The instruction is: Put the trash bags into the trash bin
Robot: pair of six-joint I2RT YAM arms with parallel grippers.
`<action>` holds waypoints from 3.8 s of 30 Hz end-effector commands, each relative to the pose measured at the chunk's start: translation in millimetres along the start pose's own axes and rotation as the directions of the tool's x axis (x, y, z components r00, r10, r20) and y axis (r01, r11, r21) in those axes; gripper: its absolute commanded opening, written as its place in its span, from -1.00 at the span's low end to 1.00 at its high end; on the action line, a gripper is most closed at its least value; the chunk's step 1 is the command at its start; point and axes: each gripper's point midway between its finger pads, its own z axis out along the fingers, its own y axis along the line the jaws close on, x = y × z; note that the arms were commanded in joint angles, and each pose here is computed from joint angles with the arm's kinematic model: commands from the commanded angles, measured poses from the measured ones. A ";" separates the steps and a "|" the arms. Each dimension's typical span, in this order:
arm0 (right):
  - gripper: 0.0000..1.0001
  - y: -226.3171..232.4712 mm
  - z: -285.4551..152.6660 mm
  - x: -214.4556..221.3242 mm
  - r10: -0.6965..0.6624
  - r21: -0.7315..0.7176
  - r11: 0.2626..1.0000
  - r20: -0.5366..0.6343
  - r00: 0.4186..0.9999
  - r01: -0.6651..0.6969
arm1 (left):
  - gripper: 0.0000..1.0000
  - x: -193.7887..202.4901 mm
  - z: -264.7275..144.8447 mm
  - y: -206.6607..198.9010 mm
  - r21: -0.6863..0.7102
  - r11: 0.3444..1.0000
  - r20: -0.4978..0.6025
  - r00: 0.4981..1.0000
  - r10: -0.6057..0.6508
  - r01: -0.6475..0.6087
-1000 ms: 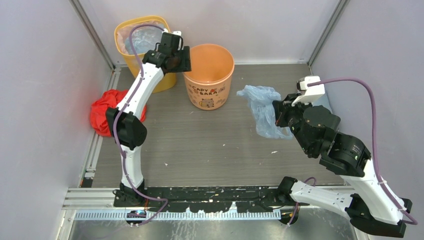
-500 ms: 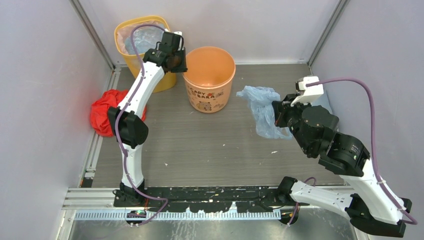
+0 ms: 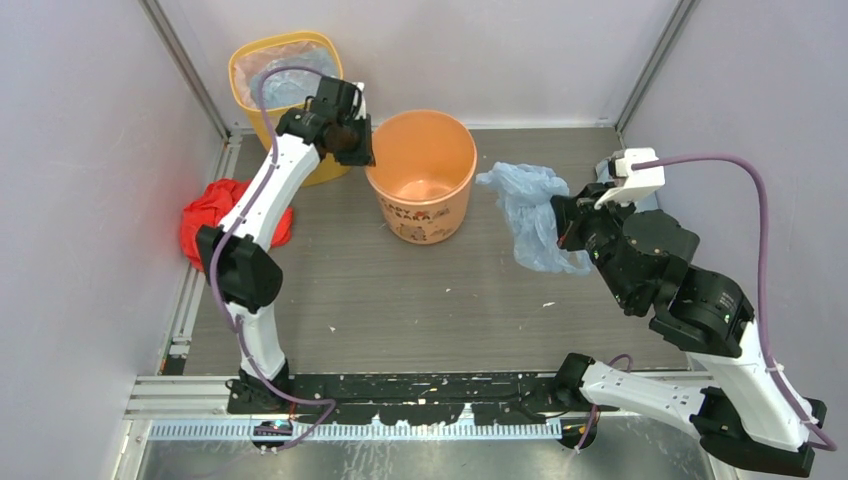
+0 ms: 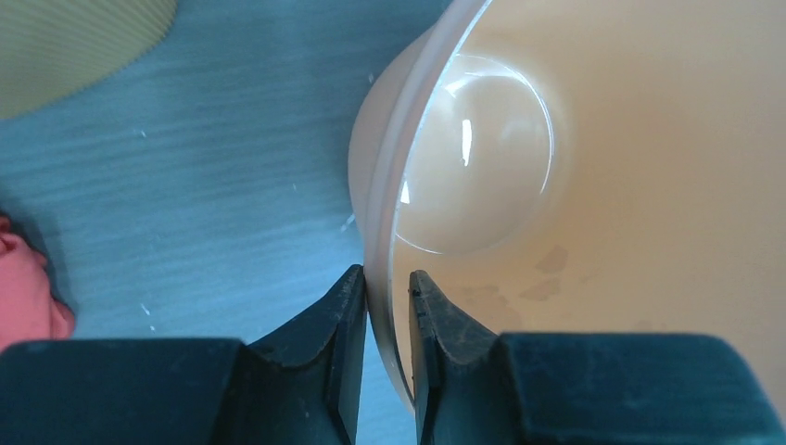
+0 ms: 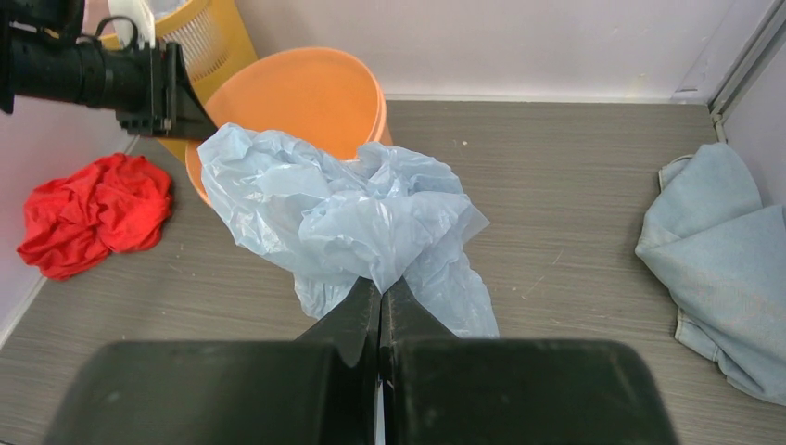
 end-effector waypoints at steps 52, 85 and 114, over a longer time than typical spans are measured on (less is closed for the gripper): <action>-0.99 93.5 -29.7 -73.2 0.173 -0.457 0.877 0.015 0.985 -0.147 | 0.37 66.4 -301.2 -147.7 0.716 0.552 0.472 0.879 0.067 -0.427; -0.99 185.1 -35.6 -37.2 0.096 -0.708 0.653 -0.275 0.957 -0.270 | -1.00 97.4 -329.3 -137.6 0.663 0.449 0.642 0.764 0.070 -0.599; 0.22 130.9 -34.0 -24.1 0.003 -0.611 0.786 -0.141 0.990 -0.090 | -1.00 34.3 -327.8 -143.5 0.661 0.613 0.564 0.825 -0.027 -0.432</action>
